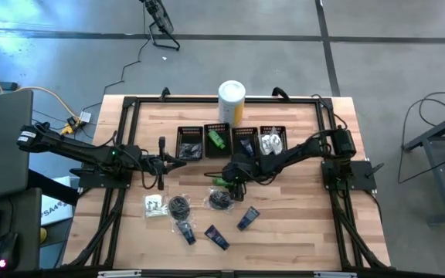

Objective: Pick & Place Travel size toiletries
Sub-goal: Put the shampoo into the middle left black bin

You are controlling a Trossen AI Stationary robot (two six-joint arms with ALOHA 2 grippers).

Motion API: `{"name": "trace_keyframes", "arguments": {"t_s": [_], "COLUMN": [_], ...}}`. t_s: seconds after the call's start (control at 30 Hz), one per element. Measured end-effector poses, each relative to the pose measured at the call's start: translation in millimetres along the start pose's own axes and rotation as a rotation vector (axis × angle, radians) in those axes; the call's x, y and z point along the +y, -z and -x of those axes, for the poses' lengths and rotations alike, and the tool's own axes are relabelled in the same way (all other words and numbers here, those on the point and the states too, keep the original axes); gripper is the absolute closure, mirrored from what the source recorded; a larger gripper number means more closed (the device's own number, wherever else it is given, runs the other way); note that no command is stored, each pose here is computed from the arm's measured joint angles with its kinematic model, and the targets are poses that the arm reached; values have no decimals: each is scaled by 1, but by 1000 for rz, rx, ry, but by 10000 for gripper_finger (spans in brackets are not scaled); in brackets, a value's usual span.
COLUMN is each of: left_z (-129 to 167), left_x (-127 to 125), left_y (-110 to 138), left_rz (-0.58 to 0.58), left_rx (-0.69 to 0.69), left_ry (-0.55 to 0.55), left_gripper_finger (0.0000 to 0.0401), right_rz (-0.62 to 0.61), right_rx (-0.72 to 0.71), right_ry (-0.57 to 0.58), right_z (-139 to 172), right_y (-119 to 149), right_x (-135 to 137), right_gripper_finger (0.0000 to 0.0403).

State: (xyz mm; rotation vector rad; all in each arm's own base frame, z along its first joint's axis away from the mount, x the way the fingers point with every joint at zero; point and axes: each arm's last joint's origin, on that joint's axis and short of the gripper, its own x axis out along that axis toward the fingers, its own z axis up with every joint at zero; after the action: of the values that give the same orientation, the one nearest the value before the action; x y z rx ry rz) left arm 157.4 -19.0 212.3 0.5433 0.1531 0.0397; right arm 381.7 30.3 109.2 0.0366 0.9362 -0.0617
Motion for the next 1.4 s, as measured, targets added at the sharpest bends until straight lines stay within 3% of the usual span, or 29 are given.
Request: {"name": "trace_keyframes", "arguments": {"t_s": [0.3, 0.8, 1.4], "left_z": [0, 0, 0], "left_x": [0, 0, 0], "left_y": [0, 0, 1], "left_rz": [1, -2, 0], "left_rx": [-1, -1, 4], "left_ry": [3, 4, 7], "left_gripper_finger": [393, 393, 393], "right_rz": [-1, -1, -15], "right_rx": [-25, -28, -98], "right_ry": [-8, -12, 24], "right_z": [4, 4, 33], "right_y": [-3, -4, -19], "right_x": [0, 0, -5], "right_gripper_finger": [162, 225, 226]}}
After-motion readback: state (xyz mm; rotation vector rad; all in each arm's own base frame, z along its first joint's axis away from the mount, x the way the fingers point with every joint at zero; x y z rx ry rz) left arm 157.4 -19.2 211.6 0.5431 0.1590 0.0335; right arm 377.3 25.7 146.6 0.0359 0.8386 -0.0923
